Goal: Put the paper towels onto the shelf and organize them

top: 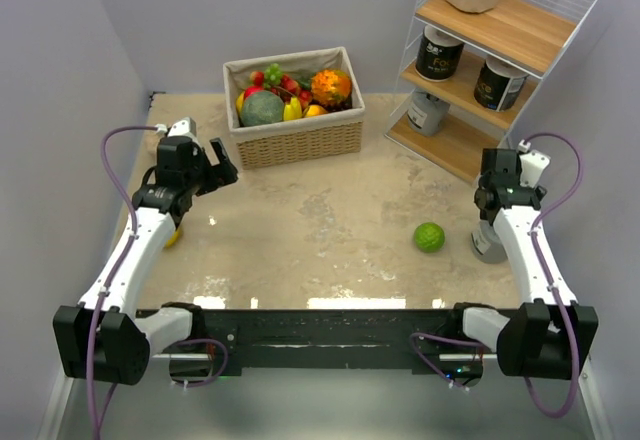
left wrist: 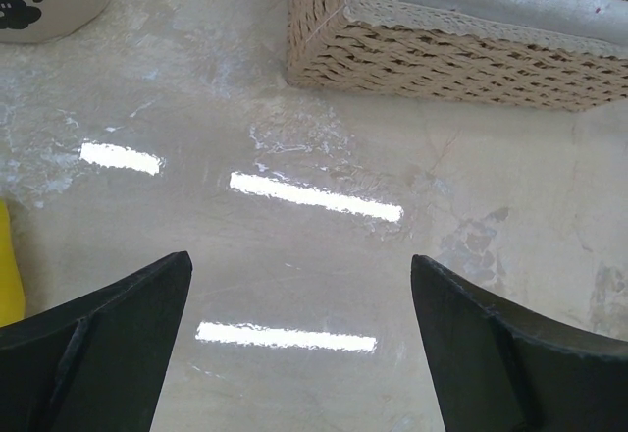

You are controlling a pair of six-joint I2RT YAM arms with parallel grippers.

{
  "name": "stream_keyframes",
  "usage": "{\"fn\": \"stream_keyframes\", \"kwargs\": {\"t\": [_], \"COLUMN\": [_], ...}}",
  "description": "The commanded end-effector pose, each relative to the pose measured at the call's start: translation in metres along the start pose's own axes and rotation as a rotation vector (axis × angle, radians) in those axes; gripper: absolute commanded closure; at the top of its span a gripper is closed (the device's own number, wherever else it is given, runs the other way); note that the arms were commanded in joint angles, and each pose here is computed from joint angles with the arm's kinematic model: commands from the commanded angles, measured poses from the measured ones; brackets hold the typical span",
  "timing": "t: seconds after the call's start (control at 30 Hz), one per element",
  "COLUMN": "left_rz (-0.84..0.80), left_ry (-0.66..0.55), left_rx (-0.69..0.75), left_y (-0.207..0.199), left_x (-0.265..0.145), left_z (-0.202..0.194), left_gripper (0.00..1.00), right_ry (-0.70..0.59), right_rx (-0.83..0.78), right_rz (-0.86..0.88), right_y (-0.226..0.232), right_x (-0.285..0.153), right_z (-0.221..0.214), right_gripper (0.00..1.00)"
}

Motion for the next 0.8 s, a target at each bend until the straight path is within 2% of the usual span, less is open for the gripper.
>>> {"fn": "stream_keyframes", "kwargs": {"t": [0.0,0.2,0.53,0.77], "left_rz": [0.012,0.04,0.056,0.053], "left_ry": [-0.073,-0.069,-0.072,-0.066], "left_rx": [0.001,0.004,0.007,0.012], "left_y": [-0.001,0.001,0.003,0.003], "left_x": [-0.005,-0.003,-0.003,-0.002], "left_z": [0.008,0.007,0.007,0.007], "left_gripper": [0.01,0.01,0.01,0.01], "right_ry": [0.007,0.031,0.088,0.119], "right_rx": [0.024,0.033,0.054,0.078], "right_rz": [0.055,0.105,0.092,0.063], "right_y": [0.011,0.013,0.019,0.021], "right_x": [0.011,0.019,0.032,0.043], "right_z": [-0.003,-0.009,-0.02,-0.034], "right_gripper": [0.32,0.24,0.22,0.27]}}
Point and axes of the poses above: each gripper's point midway between its finger pads, its own x axis out along the fingers, its own y axis along the line the jaws close on, z = x × y, the point moved 10 cm from there along -x, back along the fingers, and after that the axes turned 8 degrees about x, right-handed, at the moved point
